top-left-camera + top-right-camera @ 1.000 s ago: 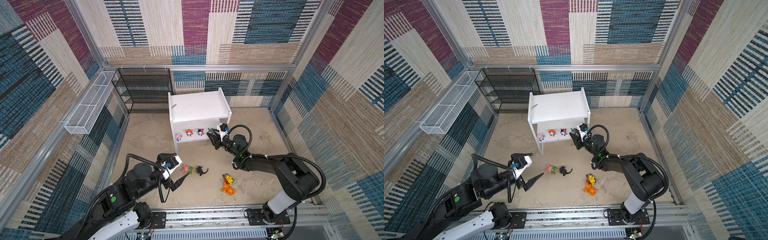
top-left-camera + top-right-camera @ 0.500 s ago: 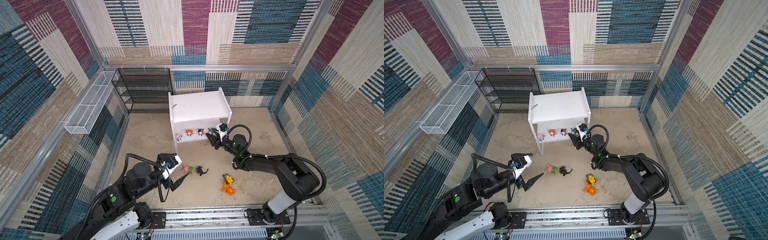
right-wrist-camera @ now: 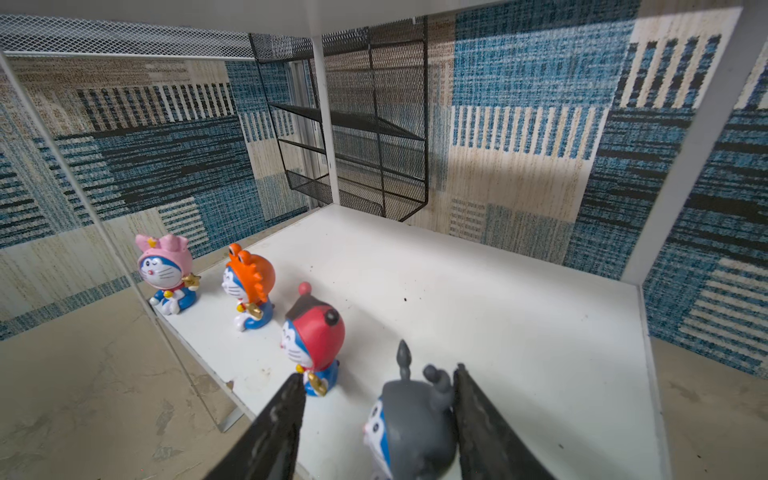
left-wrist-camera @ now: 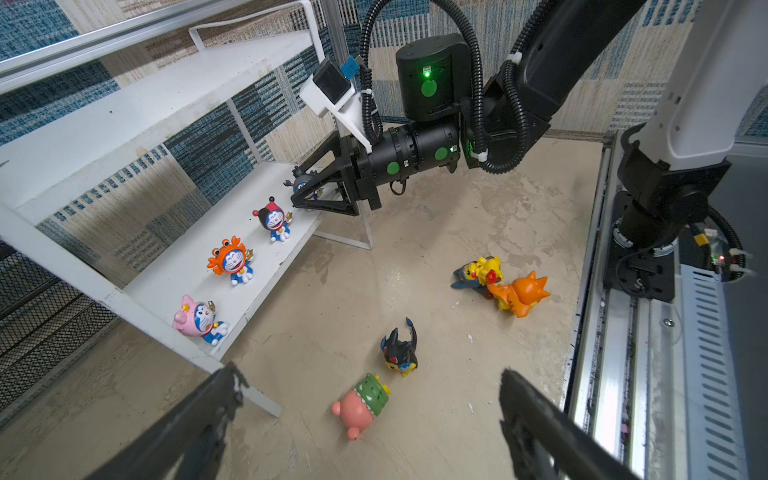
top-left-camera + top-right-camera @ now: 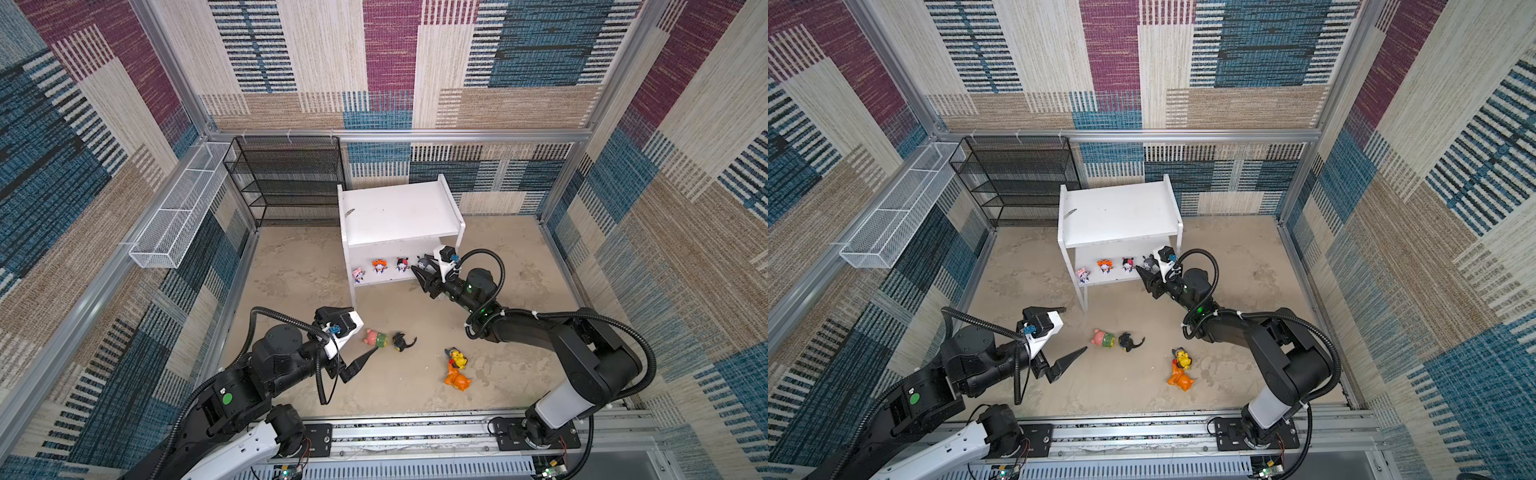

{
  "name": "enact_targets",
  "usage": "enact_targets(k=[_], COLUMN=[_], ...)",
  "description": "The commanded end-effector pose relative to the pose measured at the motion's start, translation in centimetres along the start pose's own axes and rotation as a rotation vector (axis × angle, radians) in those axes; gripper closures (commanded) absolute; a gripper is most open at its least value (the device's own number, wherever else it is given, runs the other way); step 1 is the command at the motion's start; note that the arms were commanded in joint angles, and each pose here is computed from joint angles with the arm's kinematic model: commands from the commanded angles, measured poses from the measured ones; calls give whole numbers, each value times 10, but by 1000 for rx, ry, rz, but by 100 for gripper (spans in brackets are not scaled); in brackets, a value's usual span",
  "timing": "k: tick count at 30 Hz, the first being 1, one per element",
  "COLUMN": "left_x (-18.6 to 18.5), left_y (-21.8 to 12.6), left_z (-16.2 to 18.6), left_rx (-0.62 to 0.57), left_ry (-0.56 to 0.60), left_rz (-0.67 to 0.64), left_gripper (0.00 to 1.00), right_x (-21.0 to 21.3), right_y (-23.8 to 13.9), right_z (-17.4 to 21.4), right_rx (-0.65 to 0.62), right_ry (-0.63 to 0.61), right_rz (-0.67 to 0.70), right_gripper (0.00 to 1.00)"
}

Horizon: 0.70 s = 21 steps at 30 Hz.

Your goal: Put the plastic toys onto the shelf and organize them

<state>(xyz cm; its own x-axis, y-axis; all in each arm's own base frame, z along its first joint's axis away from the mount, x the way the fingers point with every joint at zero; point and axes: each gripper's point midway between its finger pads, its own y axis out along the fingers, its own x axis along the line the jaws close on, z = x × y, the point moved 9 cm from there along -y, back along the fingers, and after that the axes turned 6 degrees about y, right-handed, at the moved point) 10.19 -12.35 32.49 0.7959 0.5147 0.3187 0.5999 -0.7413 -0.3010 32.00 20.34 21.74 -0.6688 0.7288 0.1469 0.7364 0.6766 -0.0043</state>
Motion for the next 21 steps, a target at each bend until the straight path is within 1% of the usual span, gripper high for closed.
enact_targets(k=[1, 10, 21], left_x=[1, 0, 1], left_y=[0, 0, -1], left_z=[-5, -5, -5], left_rx=[-38, -43, -43], left_ry=[-5, -6, -8], left_rz=[3, 9, 7], left_gripper=[1, 1, 1], right_x=[-2, -2, 0], right_y=[-3, -8, -11], right_z=[-8, -7, -6], right_rx=[-49, -50, -55], right_ry=[0, 6, 15], right_rz=[40, 42, 31], right_gripper=[41, 43, 50])
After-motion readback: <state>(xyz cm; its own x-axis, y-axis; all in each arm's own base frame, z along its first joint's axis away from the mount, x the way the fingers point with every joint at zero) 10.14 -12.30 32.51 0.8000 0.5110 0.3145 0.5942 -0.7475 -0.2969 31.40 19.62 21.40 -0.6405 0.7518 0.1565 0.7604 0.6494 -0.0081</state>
